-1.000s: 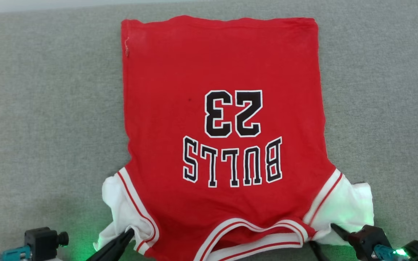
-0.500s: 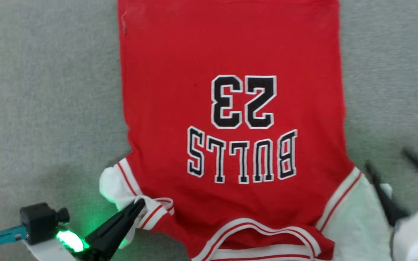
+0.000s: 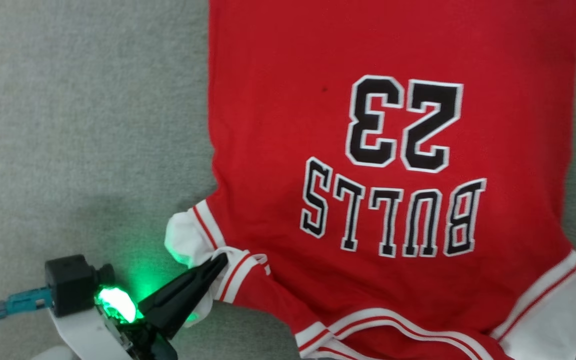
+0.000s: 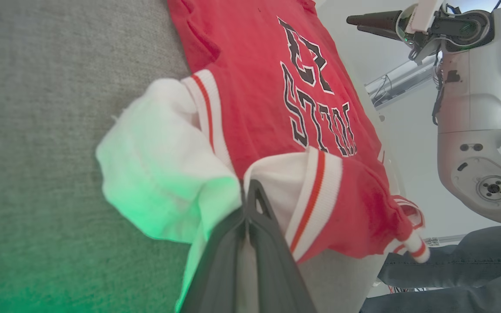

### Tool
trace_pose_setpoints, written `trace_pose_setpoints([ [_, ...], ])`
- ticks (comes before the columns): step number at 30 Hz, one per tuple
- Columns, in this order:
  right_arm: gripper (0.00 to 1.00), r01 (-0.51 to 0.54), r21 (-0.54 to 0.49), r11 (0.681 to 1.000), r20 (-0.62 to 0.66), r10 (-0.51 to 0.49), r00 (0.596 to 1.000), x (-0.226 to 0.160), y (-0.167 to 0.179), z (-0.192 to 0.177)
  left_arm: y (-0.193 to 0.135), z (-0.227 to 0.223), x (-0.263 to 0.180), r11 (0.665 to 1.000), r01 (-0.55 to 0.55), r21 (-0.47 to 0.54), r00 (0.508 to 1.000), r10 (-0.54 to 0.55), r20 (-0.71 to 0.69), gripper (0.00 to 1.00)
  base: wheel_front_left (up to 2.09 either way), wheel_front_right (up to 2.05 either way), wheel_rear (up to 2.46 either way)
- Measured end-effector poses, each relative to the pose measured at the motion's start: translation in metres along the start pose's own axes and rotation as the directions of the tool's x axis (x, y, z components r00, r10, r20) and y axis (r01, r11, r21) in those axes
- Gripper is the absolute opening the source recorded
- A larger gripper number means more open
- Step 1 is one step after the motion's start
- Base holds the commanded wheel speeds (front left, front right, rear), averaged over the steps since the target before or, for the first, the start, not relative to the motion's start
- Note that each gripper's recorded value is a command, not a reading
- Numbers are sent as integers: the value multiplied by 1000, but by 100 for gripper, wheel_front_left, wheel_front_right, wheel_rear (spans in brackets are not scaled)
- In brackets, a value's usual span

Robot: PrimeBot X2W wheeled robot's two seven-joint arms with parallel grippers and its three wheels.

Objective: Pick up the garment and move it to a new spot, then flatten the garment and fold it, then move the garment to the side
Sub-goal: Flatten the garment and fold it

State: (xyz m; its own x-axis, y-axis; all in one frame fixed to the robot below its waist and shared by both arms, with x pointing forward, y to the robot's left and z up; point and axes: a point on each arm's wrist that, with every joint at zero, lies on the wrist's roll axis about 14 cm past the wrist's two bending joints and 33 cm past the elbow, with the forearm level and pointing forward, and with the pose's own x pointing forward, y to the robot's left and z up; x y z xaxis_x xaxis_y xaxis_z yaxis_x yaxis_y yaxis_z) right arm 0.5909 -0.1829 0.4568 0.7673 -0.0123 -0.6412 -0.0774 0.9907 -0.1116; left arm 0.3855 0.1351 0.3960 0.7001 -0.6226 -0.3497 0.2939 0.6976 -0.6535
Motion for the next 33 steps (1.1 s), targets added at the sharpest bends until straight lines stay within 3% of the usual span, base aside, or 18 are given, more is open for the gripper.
trace_pose_setpoints([
  [5, 100, 21, 22, 1000, -148, -17, 989, 33, 4, -12, 7, -3, -1, 1000, -20, -3, 1000, 19, -12, 0, 0, 0, 0],
  [17, 100, -4, 97, 995, -255, 28, 967, 72, 23, -22, 17, -13, 0, 999, -42, -30, 998, 41, -40, 0, 0, 0, 0],
  [18, 67, -8, 95, 995, -252, 32, 967, 72, 24, -22, 18, -14, 1, 999, -41, -30, 998, 39, -43, 0, 0, 0, 0],
  [20, 13, -20, 95, 995, -244, 43, 969, 72, 27, -21, 18, -14, 2, 999, -37, -30, 998, 36, -47, 0, 0, 0, 0],
  [21, 0, -25, 101, 995, -235, 48, 971, 72, 27, -20, 19, -14, 3, 999, -36, -29, 998, 34, -47, 0, 0, 0, 0],
  [27, 0, -46, 123, 991, -182, 68, 981, 57, 22, -15, 16, -6, 2, 999, -39, -25, 999, 39, -15, 0, 0, 0, 0],
  [33, 0, -59, 97, 994, -145, 73, 987, 10, -5, -18, 11, 4, -11, 998, -66, -15, 997, 66, 35, 0, 0, 0, 0],
])
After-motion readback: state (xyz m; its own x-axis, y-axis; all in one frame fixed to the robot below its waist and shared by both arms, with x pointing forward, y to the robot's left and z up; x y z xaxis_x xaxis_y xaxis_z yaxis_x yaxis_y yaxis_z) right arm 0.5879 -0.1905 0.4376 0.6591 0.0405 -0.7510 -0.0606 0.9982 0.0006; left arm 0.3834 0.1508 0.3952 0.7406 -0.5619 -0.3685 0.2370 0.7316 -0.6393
